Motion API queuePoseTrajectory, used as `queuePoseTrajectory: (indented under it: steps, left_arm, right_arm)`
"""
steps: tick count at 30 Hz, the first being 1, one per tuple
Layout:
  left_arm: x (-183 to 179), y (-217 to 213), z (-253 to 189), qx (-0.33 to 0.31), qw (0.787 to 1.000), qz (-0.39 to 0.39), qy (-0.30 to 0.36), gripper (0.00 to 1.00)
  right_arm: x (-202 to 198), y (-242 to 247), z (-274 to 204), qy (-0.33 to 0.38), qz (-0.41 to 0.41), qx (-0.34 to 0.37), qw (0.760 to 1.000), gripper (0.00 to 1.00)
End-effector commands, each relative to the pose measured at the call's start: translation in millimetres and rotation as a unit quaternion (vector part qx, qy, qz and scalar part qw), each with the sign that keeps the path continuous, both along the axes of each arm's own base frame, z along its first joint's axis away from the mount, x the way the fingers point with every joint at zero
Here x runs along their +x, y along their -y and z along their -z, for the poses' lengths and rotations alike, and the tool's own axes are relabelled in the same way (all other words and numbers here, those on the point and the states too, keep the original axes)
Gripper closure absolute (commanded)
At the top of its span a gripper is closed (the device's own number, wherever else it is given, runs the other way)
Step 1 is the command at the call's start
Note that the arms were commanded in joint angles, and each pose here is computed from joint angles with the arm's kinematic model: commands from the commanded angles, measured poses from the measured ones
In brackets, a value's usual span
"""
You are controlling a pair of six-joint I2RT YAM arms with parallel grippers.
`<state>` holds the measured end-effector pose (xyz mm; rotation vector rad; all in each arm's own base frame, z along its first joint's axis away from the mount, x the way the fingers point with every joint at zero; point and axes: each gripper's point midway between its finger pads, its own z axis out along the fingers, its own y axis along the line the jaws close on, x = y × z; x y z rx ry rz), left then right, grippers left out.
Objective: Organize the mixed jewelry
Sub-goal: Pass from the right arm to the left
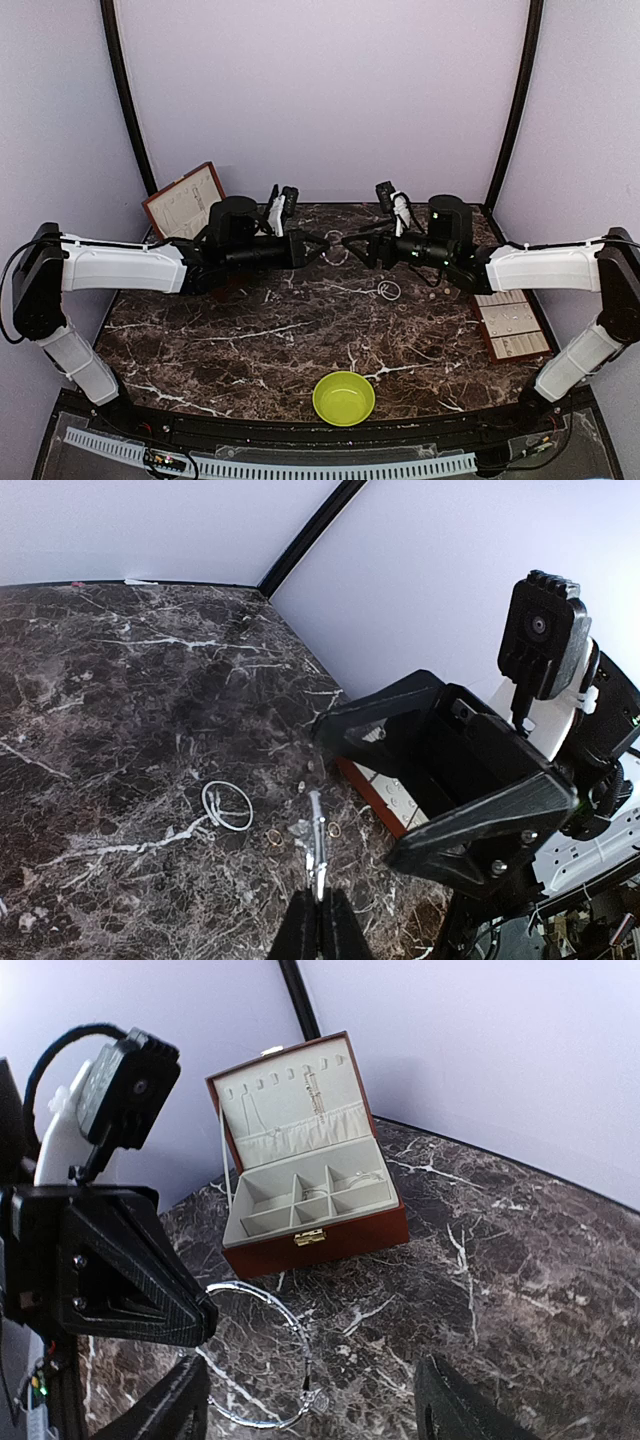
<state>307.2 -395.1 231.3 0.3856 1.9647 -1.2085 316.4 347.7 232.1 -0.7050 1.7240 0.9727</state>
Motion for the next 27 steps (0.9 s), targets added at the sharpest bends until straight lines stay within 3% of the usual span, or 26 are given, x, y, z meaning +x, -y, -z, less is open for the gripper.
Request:
queuePoseTrajectory:
  steps: [1, 7, 12, 19, 27]
  left_arm:
    - [6.1, -9.1, -24.7, 0.0, 0.999, -0.021, 0.032, 1.0]
    - [20.4, -46.3, -28.6, 0.04, 0.997, -0.062, 0.039, 1.0]
    - [36.7, -94.7, -33.4, 0.066, 0.994, -0.087, 0.031, 1.0]
    - [52.6, -156.5, -18.1, 0.178, 0.978, -0.106, 0.016, 1.0]
    - [80.4, -226.4, 4.9, 0.214, 0.967, -0.138, -0.031, 1.0]
  right_arm:
    - [-1.0, 8.0, -28.3, 0.036, 0.023, 0.034, 0.999, 0.21]
    - [4.6, 18.9, -31.8, 0.036, 0.058, 0.04, 0.997, 0.12]
    - [11.2, 28.0, -25.5, 0.03, 0.092, 0.034, 0.995, 0.11]
    - [31.3, 61.0, -22.7, 0.001, 0.196, 0.035, 0.98, 0.11]
    - [49.0, 109.5, -15.2, -0.033, 0.275, 0.048, 0.96, 0.1]
